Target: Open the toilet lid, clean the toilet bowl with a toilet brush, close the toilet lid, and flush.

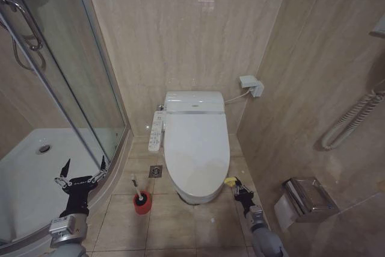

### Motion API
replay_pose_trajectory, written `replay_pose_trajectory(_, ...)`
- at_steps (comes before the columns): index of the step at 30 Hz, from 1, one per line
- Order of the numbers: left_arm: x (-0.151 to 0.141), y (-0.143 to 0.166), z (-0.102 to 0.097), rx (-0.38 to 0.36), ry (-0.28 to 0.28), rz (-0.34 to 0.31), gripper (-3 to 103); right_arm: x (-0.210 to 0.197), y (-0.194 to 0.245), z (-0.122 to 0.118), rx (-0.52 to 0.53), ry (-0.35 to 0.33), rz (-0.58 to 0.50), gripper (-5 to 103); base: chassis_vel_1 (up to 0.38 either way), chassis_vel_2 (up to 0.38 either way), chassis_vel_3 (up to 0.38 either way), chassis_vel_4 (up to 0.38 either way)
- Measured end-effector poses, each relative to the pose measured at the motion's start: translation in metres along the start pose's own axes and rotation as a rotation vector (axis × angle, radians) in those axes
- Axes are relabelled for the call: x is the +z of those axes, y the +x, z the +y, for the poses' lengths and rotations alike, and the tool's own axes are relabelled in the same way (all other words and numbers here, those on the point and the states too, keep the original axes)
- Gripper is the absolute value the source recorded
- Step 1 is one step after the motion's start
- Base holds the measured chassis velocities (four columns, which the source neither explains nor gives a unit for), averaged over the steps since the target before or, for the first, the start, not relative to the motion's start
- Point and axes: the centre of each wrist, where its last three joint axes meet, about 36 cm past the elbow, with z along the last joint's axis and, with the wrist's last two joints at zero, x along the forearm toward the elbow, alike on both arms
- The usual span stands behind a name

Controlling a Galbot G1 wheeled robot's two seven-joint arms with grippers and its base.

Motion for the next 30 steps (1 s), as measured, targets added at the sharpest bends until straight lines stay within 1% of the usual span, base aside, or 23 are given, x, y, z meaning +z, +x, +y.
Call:
replay_pose_trajectory(9, 0.000, 0.000, 0.000, 0.000, 0.000, 0.000, 100, -0.035, 0.003, -0.011, 0.033, -0.055, -0.086, 0, 0.000, 0.000, 0.000, 0.000)
replay_pose_trajectory(13, 0.000, 0.000, 0.000, 0.000, 0.000, 0.000, 100, -0.063, 0.003, -0.019, 0.074, -0.111, -0.141, 0, 0.000, 0.000, 0.000, 0.000)
replay_pose_trajectory(14, 0.000, 0.000, 0.000, 0.000, 0.000, 0.000, 100, -0.063, 0.003, -0.019, 0.074, -0.111, -0.141, 0, 0.000, 0.000, 0.000, 0.000)
replay_pose_trajectory(18, 0.000, 0.000, 0.000, 0.000, 0.000, 0.000, 100, -0.097, -0.001, -0.029, 0.110, -0.159, -0.206, 0, 0.000, 0.000, 0.000, 0.000)
replay_pose_trajectory(19, 0.000, 0.000, 0.000, 0.000, 0.000, 0.000, 100, -0.097, -0.001, -0.029, 0.110, -0.159, -0.206, 0, 0.000, 0.000, 0.000, 0.000)
replay_pose_trajectory(21, 0.000, 0.000, 0.000, 0.000, 0.000, 0.000, 100, -0.116, -0.003, -0.036, 0.125, -0.178, -0.238, 0, 0.000, 0.000, 0.000, 0.000)
replay_pose_trajectory(25, 0.000, 0.000, 0.000, 0.000, 0.000, 0.000, 100, -0.143, -0.003, -0.049, 0.134, -0.186, -0.280, 0, 0.000, 0.000, 0.000, 0.000)
replay_pose_trajectory(27, 0.000, 0.000, 0.000, 0.000, 0.000, 0.000, 100, -0.156, -0.002, -0.056, 0.134, -0.176, -0.303, 0, 0.000, 0.000, 0.000, 0.000)
replay_pose_trajectory(30, 0.000, 0.000, 0.000, 0.000, 0.000, 0.000, 100, -0.165, -0.004, -0.062, 0.137, -0.168, -0.317, 0, 0.000, 0.000, 0.000, 0.000)
